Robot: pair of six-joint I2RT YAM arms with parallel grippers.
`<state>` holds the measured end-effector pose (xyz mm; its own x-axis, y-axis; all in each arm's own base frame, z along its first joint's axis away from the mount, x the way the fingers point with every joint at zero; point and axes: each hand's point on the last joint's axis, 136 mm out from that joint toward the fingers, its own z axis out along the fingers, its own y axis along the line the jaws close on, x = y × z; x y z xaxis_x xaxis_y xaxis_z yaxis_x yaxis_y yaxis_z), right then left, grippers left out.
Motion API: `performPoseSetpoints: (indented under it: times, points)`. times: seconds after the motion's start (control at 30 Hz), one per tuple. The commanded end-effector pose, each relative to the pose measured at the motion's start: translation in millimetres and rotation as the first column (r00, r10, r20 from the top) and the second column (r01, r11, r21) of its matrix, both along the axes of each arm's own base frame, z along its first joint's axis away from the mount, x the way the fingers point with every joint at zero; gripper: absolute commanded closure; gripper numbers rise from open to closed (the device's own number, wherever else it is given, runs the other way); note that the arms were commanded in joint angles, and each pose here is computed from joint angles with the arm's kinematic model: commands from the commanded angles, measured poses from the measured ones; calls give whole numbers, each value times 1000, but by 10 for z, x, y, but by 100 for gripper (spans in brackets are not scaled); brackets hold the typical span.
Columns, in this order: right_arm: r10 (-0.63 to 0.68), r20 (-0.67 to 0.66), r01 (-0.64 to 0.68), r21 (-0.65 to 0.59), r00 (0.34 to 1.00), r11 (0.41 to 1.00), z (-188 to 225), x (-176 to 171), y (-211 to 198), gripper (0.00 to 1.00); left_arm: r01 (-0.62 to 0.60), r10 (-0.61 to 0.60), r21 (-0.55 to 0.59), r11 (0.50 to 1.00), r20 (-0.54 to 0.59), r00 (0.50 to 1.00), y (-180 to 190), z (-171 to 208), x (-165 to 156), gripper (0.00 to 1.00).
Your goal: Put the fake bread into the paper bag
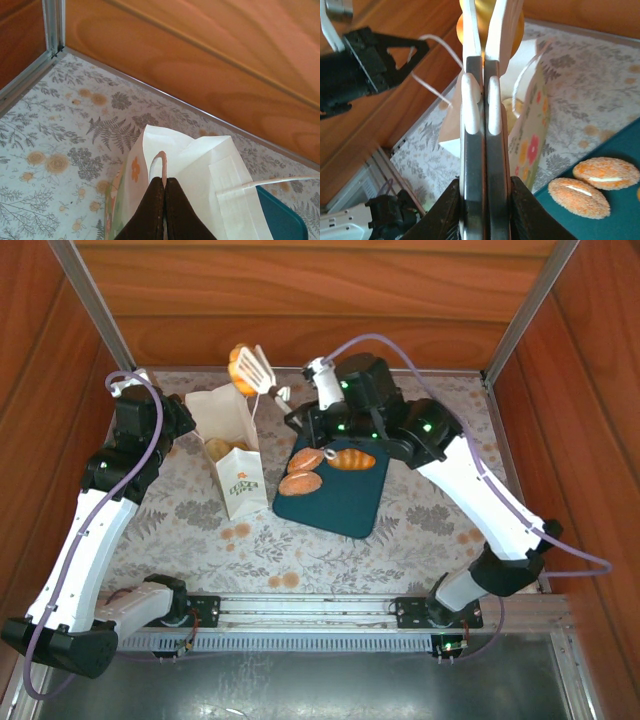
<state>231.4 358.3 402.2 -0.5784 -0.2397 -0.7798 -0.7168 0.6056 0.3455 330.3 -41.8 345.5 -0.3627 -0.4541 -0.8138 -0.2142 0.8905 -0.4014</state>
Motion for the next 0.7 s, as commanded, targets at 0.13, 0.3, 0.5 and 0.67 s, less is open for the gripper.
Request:
performPoseSetpoints:
  times: [0.13, 0.3, 0.5, 0.67]
  points:
    - [88, -1, -88, -53, 996, 995, -204, -87, 284, 75, -20, 20, -4, 1000, 9, 1000, 46, 20, -31, 100]
    - [115, -57, -121, -116, 992, 986, -483, -98, 388, 65, -19, 19, -4, 1000, 6, 1000, 43, 8, -29, 100]
    - [117, -61, -124, -121, 991, 985, -483, -103, 400, 55, -20, 20, -5, 1000, 7, 1000, 44, 8, -30, 100]
    - [116, -58, -122, -118, 992, 985, -445, -98, 405, 55, -18, 18, -6, 1000, 3, 1000, 38, 0, -21, 100]
